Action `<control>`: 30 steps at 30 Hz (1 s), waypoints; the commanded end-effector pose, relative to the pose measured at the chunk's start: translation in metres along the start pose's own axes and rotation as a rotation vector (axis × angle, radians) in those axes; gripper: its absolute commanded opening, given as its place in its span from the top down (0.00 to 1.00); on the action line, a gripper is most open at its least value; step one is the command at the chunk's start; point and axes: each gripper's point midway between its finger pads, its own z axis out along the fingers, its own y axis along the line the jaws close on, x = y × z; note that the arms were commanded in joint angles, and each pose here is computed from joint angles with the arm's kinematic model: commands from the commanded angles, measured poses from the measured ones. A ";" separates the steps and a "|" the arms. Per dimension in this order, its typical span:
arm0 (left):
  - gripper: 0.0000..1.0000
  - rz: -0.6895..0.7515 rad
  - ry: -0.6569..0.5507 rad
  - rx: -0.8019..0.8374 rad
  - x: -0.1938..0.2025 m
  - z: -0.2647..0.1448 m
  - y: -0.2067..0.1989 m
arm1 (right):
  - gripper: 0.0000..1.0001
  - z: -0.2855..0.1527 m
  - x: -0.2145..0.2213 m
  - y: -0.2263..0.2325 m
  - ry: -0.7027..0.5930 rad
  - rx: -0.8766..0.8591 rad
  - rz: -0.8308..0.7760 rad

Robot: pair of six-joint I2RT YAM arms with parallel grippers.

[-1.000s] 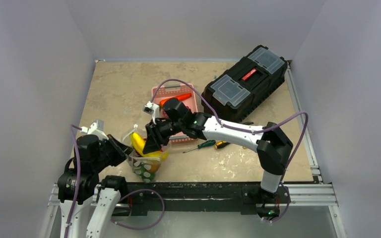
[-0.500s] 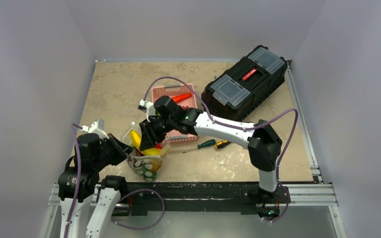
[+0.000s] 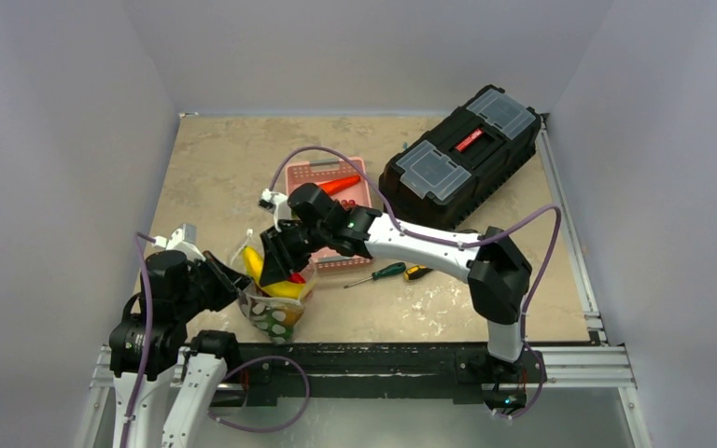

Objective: Place the food in the zip-top bag and seal the zipper
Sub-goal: Adjust the fake fruit in the zipper food storage bag.

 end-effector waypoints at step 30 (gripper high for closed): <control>1.00 -0.005 -0.044 0.055 -0.007 -0.003 -0.010 | 0.56 -0.016 -0.036 -0.012 -0.353 -0.203 0.719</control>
